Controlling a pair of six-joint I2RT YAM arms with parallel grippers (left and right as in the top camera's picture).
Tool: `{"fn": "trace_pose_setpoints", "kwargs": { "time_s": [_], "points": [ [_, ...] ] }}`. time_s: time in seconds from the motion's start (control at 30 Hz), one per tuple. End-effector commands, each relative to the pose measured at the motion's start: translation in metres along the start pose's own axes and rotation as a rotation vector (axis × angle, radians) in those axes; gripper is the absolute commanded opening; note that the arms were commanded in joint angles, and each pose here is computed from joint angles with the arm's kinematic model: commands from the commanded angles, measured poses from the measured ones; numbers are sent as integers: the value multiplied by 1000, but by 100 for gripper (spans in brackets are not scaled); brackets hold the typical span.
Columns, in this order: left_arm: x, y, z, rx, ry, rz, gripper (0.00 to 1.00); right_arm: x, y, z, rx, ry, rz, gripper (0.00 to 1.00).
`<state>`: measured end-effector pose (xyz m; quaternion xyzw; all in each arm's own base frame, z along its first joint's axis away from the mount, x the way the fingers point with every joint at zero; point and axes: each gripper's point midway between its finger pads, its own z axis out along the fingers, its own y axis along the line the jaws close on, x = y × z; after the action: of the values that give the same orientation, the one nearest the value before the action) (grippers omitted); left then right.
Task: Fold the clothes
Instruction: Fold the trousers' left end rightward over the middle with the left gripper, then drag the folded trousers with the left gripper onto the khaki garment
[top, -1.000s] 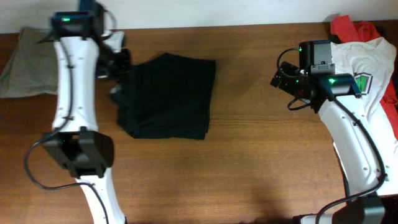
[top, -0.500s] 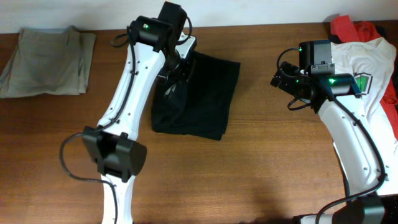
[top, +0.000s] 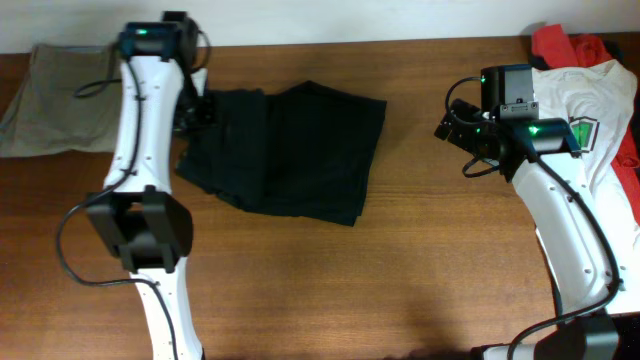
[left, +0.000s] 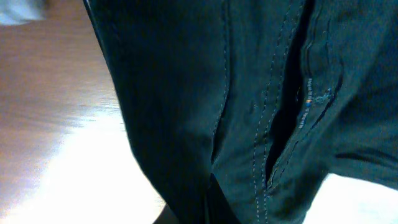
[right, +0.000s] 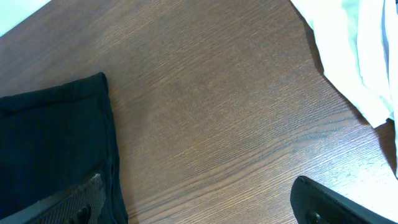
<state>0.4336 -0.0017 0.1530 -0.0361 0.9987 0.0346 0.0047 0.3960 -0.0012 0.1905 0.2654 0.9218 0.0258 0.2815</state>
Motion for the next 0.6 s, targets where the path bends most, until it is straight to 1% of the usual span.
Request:
{"fn": "trace_pose_setpoints", "kwargs": {
  "time_s": [0.0,0.07,0.13,0.3,0.37,0.43,0.5,0.57],
  "points": [
    [5,35,-49,-29,-121,-83,1,-2,-2,0,11,-8,10,99],
    [10,54,-68,-79,-171,-114,1,-2,-2,0,11,-8,10,99],
    [17,64,-91,-79,-227,-152,1,-2,-2,0,11,-8,10,99],
    [31,69,-126,-68,-317,-181,1,-2,-2,0,11,-8,10,99],
    [34,68,-131,-50,-330,-204,0,-2,-2,0,11,-8,10,99],
    [35,55,-130,-2,-322,-186,0,-2,-2,0,11,-8,10,99],
    [34,45,-123,8,-303,-162,1,-2,-2,0,11,-8,10,99],
    [27,31,-110,13,-295,-129,1,-2,-2,0,11,-8,10,99]
  ]
}}
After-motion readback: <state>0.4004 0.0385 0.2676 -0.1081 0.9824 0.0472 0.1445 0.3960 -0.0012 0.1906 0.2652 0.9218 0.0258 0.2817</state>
